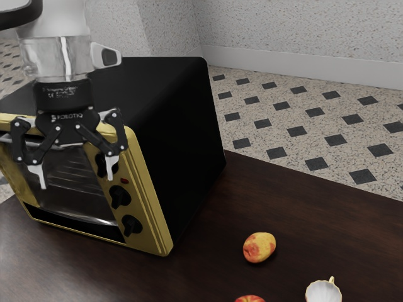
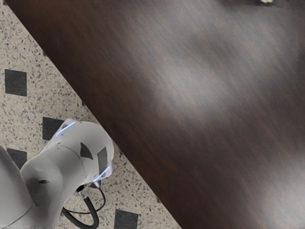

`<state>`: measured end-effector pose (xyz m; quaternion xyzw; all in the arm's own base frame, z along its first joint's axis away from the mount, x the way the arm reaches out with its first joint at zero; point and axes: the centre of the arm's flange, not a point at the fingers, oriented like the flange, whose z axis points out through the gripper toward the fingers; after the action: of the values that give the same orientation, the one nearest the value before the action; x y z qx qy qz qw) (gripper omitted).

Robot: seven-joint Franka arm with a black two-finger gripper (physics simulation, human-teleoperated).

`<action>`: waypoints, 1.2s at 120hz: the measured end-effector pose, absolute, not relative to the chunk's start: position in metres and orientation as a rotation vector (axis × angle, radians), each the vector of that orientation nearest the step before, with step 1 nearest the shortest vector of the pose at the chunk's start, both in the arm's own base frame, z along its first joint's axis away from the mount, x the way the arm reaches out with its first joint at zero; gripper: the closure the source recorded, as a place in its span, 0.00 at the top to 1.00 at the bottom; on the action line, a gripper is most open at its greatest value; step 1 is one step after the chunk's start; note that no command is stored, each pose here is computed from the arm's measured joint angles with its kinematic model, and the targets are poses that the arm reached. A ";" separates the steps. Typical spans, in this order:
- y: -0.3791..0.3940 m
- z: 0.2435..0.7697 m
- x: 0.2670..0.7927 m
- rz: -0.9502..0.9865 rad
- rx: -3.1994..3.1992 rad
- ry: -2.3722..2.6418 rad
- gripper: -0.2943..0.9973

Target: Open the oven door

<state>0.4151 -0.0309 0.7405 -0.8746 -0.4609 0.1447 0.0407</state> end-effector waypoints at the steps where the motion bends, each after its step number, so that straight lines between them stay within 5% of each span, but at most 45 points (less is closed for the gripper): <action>1: -0.032 0.742 0.415 0.432 -2.673 -1.434 0.77; 33: -0.042 0.777 0.401 0.186 -2.383 -2.056 0.77; 65: 0.036 0.698 0.326 -0.146 -1.954 -2.666 0.77; 89: 0.082 0.701 0.307 -0.452 -1.776 -2.913 0.77; 144: 0.138 0.702 0.304 -0.668 -1.527 -3.047 0.77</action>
<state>0.3037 0.1380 0.7023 -0.4336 -0.8653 -0.1896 -0.1650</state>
